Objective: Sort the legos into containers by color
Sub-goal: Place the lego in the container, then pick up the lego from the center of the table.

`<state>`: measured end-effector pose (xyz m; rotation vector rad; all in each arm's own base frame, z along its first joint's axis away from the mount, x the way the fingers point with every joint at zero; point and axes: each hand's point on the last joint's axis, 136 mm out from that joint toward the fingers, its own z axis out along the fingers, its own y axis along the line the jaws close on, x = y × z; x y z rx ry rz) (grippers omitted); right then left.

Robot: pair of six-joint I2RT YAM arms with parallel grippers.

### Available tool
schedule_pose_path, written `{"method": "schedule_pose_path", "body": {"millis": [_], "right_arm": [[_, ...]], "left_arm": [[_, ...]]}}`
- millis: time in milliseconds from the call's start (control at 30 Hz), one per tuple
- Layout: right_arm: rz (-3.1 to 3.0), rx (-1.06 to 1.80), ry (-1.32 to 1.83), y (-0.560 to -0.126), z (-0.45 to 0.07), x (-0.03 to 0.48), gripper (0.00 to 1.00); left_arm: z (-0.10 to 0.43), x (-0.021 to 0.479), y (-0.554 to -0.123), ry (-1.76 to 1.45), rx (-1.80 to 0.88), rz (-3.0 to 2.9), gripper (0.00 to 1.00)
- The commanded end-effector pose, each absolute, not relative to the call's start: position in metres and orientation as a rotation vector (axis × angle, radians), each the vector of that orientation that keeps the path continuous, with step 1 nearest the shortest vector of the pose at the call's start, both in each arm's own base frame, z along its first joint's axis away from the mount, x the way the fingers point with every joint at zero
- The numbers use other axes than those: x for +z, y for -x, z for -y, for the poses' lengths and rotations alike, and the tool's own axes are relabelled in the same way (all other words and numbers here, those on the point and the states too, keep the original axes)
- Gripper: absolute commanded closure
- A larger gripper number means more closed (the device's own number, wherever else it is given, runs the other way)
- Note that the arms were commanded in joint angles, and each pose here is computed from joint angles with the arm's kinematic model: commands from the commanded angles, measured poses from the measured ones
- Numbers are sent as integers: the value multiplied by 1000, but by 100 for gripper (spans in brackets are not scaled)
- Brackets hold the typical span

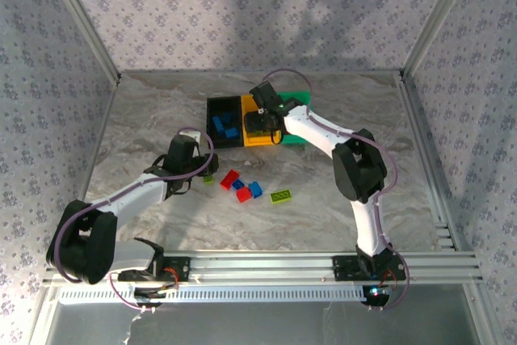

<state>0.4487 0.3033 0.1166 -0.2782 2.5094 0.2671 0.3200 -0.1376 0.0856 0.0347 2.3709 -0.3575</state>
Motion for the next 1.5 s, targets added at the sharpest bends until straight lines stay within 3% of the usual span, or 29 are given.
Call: {"method": "schedule_pose_path", "body": {"millis": [0,233,600,1467], "right_arm": [[-2460,295,286,-442,-304,140,22],[-2432,269,307,-412,-289,145,22],[-2411,74,346,-359,-222,139,22],[-2370,-36,279,-340,-144,105,23]], "left_arm": [[139,90,-322,-37,-374,-2363,35],[148,89,-315,-58,-447,-2392,35],[143,59,-278,-53,-450,-2592,35],[146,49,-272,43,-372,-2785,39]]}}
